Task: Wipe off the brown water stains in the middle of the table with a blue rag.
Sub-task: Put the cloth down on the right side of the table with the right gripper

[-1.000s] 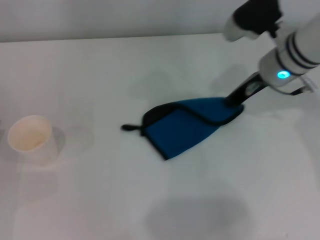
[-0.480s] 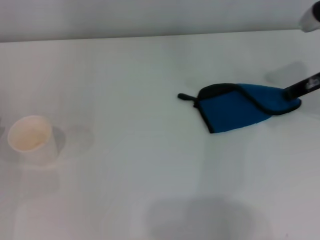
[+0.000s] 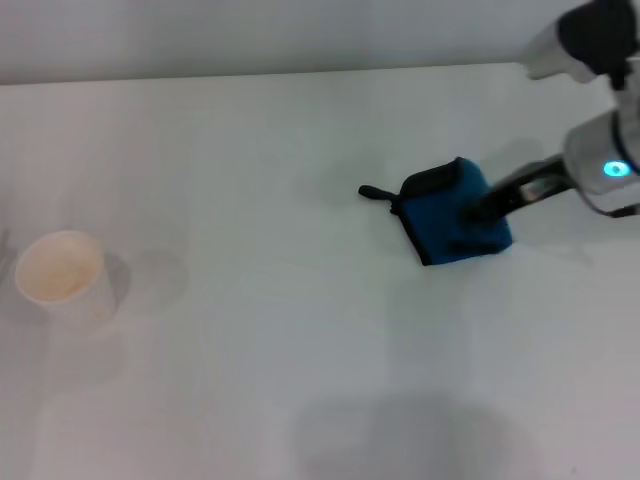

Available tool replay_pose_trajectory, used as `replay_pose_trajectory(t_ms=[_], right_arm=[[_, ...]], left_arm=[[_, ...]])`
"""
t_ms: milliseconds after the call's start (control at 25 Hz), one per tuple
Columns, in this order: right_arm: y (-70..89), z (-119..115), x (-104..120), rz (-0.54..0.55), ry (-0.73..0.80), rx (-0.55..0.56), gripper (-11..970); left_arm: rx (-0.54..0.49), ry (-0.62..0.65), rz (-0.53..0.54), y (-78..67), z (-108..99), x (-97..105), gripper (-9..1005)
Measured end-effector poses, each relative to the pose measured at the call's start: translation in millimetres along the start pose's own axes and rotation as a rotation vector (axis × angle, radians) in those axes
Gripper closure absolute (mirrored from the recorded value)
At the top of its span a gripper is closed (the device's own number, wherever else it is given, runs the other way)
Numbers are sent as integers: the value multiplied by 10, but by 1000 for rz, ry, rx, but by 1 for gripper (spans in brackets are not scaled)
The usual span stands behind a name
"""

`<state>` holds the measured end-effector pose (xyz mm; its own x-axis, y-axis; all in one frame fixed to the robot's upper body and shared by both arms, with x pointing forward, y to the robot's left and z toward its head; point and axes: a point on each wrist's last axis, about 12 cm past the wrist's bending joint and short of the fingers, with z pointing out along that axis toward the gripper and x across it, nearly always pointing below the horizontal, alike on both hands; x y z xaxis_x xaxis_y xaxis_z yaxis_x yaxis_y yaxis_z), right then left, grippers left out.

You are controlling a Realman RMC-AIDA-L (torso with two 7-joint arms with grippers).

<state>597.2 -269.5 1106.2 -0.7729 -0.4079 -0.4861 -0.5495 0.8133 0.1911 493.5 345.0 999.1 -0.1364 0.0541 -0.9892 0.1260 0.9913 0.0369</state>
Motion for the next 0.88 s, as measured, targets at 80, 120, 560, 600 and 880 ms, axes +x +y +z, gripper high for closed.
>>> replay_pose_trajectory(t_ms=[80, 120, 560, 600, 880], right_arm=[[163, 63, -92, -47, -13, -61, 934], [249, 98, -140, -72, -14, -89, 934], [462, 313, -317, -143, 4, -107, 934], [416, 294, -303, -126, -3, -98, 934], [145, 154, -174, -24, -57, -58, 934]], left_arm=[[-1, 3, -1, 2, -7, 7, 119], [-3, 4, -1, 4, -13, 11, 119], [-12, 11, -4, 19, -47, 33, 120], [-13, 12, -5, 21, -52, 37, 120], [-14, 13, -5, 22, -55, 40, 120]])
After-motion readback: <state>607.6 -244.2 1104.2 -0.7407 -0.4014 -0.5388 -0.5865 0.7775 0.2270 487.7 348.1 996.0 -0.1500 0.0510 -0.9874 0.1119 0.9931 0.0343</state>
